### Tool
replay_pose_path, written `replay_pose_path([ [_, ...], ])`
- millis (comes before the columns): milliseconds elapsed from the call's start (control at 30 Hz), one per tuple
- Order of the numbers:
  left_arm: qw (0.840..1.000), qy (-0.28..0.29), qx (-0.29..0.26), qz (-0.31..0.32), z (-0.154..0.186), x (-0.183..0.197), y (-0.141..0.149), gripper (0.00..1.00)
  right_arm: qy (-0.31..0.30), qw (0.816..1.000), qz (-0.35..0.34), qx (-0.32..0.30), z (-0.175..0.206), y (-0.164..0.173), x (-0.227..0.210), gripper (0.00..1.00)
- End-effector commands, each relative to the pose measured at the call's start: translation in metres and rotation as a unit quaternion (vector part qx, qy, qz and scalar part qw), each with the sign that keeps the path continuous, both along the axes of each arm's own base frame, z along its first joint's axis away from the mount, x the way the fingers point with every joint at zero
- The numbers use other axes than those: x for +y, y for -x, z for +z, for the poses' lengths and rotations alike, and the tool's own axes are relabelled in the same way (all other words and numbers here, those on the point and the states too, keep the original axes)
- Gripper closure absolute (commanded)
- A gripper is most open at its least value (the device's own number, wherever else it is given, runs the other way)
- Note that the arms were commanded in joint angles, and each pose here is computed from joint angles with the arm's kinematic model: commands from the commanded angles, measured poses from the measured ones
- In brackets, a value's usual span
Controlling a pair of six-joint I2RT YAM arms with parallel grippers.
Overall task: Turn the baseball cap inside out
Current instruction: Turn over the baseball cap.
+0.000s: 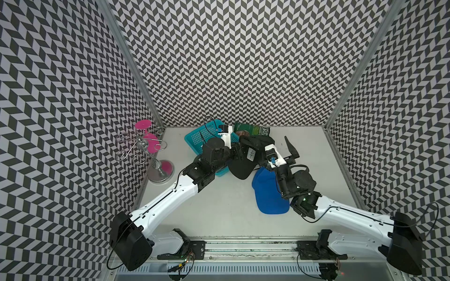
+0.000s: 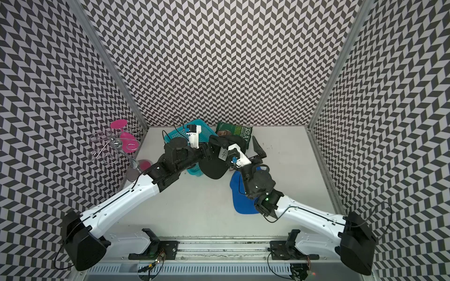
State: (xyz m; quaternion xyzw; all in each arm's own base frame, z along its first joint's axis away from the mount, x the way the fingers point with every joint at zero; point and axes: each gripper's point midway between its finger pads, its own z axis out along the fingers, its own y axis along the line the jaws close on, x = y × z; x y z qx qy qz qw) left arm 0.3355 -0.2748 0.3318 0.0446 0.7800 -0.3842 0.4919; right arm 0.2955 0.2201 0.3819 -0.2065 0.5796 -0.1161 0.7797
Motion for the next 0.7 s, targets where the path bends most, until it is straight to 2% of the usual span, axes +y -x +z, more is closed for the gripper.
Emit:
replay_pose_path([
  [0, 1.0, 0.007, -0.014, -0.01, 0.008, 0.001, 0.005, 1.0, -0.025, 0.999, 0.03, -0.016, 0.019, 0.005, 0.001, 0.0],
  [167, 0.996, -0.007, -0.039, -0.081, 0.012, -0.016, 0.019, 1.0, -0.013, 0.998, 0.061, 0.016, 0.013, -0.008, 0.018, 0.01],
  [267, 0.993, -0.026, -0.044, -0.104, 0.007, -0.019, 0.025, 1.0, -0.005, 0.996, 0.081, 0.023, 0.012, -0.011, 0.029, 0.04],
  [333, 0.991, -0.04, -0.048, -0.117, 0.004, -0.02, 0.029, 1.0, 0.004, 0.995, 0.097, 0.032, 0.011, -0.013, 0.038, 0.1],
  [400, 0.989, -0.059, -0.056, -0.125, 0.001, -0.018, 0.032, 1.0, 0.011, 0.993, 0.108, 0.052, 0.007, -0.02, 0.046, 0.24],
  [467, 0.987, -0.072, -0.064, -0.125, -0.001, -0.015, 0.033, 1.0, 0.009, 0.99, 0.116, 0.081, 0.001, -0.026, 0.05, 0.42],
  [533, 0.987, -0.078, -0.071, -0.121, -0.001, -0.01, 0.033, 1.0, 0.001, 0.987, 0.125, 0.101, -0.002, -0.028, 0.051, 0.75],
  [567, 0.987, -0.083, -0.074, -0.119, -0.002, -0.006, 0.033, 1.0, -0.006, 0.985, 0.133, 0.109, -0.003, -0.028, 0.051, 0.85],
  [667, 0.987, -0.092, -0.075, -0.108, -0.006, 0.008, 0.031, 1.0, -0.029, 0.972, 0.19, 0.134, -0.001, -0.024, 0.053, 0.96],
])
